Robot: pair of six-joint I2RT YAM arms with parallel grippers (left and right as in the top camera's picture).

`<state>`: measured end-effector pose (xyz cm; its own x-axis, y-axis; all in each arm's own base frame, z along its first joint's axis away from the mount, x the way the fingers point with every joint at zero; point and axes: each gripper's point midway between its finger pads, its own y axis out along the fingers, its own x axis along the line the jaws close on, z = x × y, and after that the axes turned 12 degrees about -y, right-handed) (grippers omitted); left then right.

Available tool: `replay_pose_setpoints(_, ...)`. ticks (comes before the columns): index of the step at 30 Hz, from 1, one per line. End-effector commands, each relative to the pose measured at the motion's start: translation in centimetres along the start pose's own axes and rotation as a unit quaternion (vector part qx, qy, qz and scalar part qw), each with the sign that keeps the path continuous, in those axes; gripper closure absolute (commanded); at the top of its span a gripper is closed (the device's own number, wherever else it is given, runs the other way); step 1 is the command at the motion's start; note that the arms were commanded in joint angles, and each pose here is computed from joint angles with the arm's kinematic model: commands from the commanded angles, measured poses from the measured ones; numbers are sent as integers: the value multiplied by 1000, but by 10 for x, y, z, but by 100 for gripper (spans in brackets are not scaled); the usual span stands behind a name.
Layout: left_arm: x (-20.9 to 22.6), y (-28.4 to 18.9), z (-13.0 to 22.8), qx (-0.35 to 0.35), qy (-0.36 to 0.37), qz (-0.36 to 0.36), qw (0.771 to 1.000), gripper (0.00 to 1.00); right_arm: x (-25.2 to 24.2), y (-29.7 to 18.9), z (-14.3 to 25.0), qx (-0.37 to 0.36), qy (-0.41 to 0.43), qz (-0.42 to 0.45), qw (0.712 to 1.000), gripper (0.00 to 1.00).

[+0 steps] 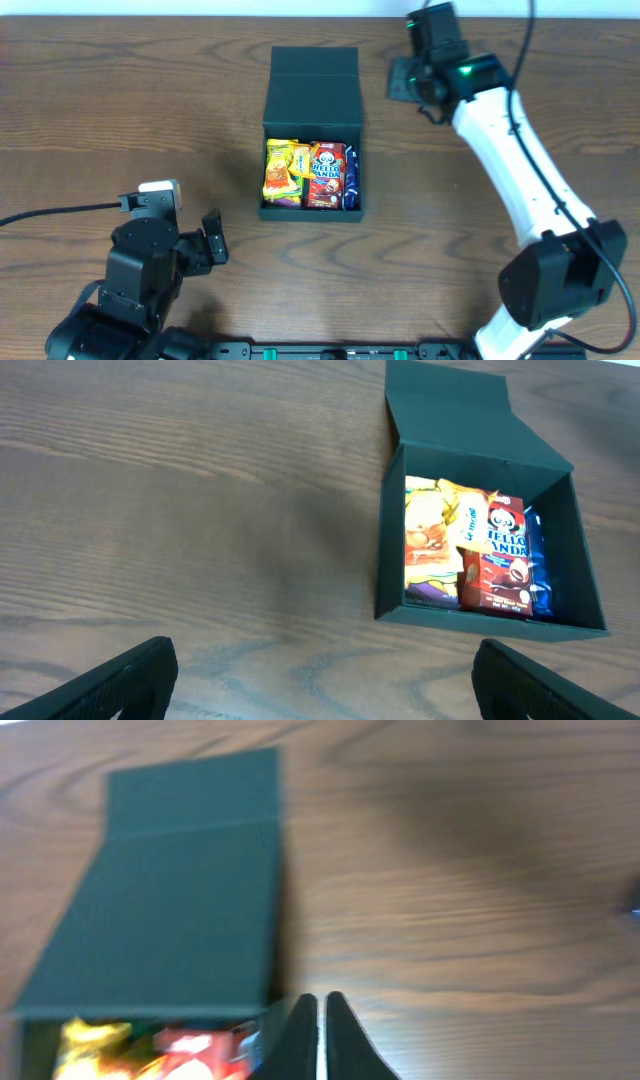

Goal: Pack container
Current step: 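Move the right gripper right toward the blue Eclipse mint tin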

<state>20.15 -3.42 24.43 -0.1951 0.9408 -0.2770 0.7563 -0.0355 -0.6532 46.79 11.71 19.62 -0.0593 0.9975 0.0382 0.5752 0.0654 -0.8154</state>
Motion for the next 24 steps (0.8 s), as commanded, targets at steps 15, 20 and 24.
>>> replay_pose_setpoints(15, 1, -6, -8, -15, -1, -3, 1000, 5, -163, 10, -18, -3, -156, 92, 984, 69)
replay_pose_setpoints(20, 1, -6, -8, -15, -1, -3, 1000, 5, -174, 23, -9, 1, -239, 33, 970, 50)
replay_pose_setpoints(24, 1, -6, -8, -15, -1, -3, 1000, 5, -185, 36, 0, 3, -258, -2, 966, 36)
